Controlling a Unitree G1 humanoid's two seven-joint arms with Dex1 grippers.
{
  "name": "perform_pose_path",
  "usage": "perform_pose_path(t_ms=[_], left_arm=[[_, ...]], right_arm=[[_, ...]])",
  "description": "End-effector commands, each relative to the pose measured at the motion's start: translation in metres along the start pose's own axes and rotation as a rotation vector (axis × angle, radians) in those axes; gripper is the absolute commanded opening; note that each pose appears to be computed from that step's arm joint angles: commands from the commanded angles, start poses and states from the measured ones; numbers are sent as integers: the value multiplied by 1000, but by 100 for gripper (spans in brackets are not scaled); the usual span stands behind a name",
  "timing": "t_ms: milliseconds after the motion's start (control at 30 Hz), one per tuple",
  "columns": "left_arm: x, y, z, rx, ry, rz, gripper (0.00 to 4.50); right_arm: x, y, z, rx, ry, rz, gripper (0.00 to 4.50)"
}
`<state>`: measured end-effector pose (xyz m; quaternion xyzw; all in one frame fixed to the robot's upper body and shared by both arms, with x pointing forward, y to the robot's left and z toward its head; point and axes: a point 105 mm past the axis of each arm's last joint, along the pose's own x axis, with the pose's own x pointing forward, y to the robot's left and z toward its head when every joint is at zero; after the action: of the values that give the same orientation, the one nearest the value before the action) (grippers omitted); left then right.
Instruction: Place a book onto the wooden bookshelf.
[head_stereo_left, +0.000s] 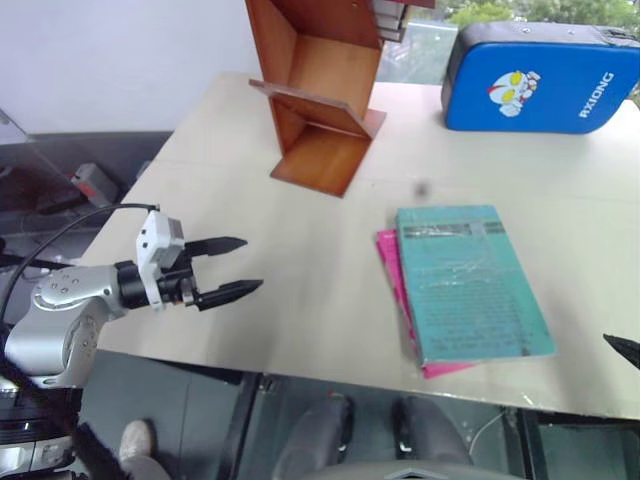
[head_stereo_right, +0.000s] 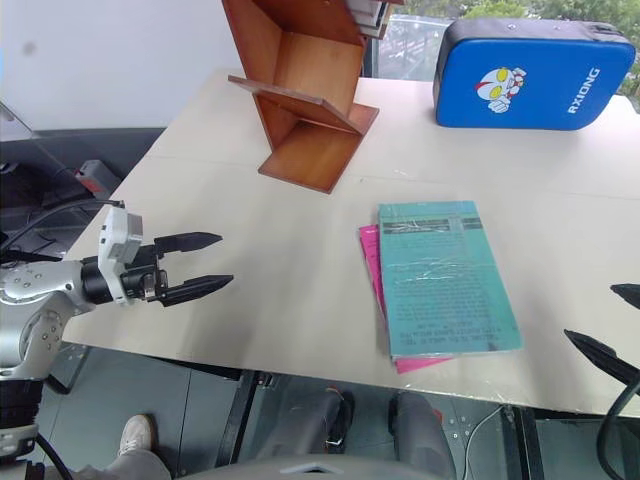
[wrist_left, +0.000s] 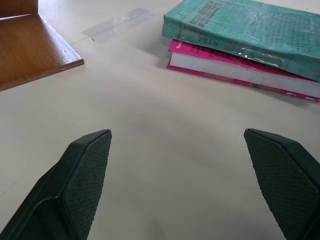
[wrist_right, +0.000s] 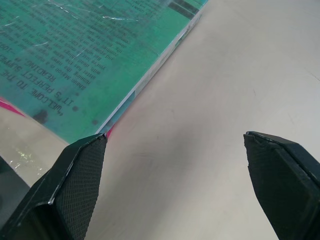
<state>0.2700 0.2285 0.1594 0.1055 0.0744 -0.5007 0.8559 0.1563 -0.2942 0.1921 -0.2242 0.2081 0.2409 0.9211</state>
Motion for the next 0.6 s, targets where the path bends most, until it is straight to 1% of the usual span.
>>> perform_pose_path(t_ms=[33,167,200,233,267,300,333,367,400,433,500,533,567,600], left_arm=[[-1,3,17,34,-30,-16,445],[-1,-1,26,40,-54,-71,445],[-1,-2,28,48,-62,-87,449],[0,-5,31,62,-74,-116,450],[2,-9,35,77,-82,-145,450],[5,-13,38,91,-91,-177,450],[8,-17,40,101,-98,-204,450],[9,-20,41,106,-101,-219,450],[12,-23,42,115,-104,-239,450],[15,-25,43,124,-106,-254,450],[22,-31,47,130,-127,-278,450],[24,-33,48,130,-136,-284,450],[26,-34,49,134,-138,-289,450],[27,-36,49,133,-140,-291,450]], right_arm=[[2,-4,7,-34,-6,-17,450],[14,-4,16,-33,-41,-16,450],[17,-4,15,-16,-40,-12,424],[21,-5,16,-2,-42,2,394],[27,-5,18,2,-48,18,351],[35,-7,20,-2,-52,22,337],[44,-10,21,-13,-54,16,258],[50,-13,22,-20,-52,9,243],[59,-16,22,-34,-45,3,173],[69,-19,22,-52,-38,-4,152],[91,-23,20,-66,-28,-14,89],[100,-24,18,-68,-22,-11,71],[107,-22,16,-79,-14,0,30],[114,-19,15,-87,-15,20,3]])
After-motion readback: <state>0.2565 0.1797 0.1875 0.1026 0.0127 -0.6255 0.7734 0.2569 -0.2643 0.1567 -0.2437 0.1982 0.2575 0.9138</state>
